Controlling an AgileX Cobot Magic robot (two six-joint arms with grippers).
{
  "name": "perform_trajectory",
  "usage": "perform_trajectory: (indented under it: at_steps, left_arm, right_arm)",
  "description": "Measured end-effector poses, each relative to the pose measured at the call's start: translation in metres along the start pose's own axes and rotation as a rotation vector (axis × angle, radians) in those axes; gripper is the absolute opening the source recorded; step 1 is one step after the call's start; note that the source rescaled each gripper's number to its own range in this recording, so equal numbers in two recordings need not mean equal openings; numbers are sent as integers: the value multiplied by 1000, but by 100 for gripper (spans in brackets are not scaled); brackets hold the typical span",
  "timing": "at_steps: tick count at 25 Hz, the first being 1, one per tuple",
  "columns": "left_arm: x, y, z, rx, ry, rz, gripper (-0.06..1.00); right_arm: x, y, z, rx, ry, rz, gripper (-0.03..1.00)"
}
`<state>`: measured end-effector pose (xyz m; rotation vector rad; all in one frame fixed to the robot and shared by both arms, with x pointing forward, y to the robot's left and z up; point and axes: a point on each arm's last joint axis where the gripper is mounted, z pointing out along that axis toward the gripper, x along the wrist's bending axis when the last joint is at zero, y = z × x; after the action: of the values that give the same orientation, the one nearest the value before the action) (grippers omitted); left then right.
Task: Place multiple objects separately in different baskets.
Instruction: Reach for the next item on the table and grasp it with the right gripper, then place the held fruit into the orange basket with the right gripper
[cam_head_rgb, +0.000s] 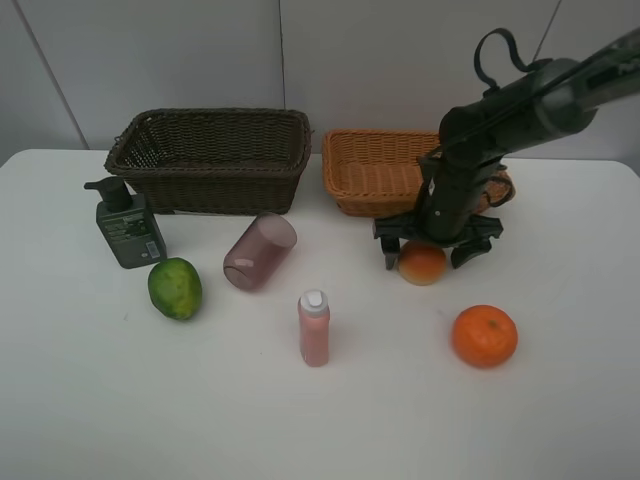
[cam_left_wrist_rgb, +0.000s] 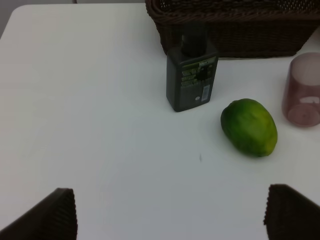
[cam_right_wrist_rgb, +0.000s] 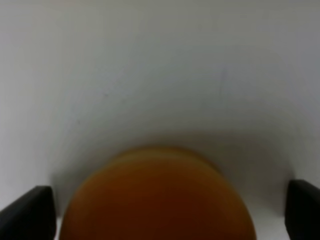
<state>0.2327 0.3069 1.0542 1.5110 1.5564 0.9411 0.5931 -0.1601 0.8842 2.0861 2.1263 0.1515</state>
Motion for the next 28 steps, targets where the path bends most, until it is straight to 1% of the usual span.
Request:
perform_trajectory:
  at_steps: [4, 6, 7, 8, 9, 11, 28]
  left_arm:
    - [0, 0, 0, 0, 0, 0, 94]
    - [0, 0, 0, 0, 0, 0, 94]
    - [0, 0, 0, 0, 0, 0, 94]
    - [0, 0, 0, 0, 0, 0, 94]
    - [0, 0, 0, 0, 0, 0, 94]
    - [0, 0, 0, 0, 0, 0, 94]
    - [0, 0, 0, 0, 0, 0, 94]
  right_arm:
    - [0, -1, 5, 13, -6, -2, 100]
    - [0, -1, 5, 13, -8, -4, 96]
    - [0, -1, 5, 12, -11, -8, 90]
    - [-1, -1, 5, 11, -13, -11, 81]
    - [-1, -1, 5, 9, -14, -13, 70]
    - [-1, -1, 5, 9, -16, -16, 44]
    - [-1, -1, 5, 6, -14, -16, 45]
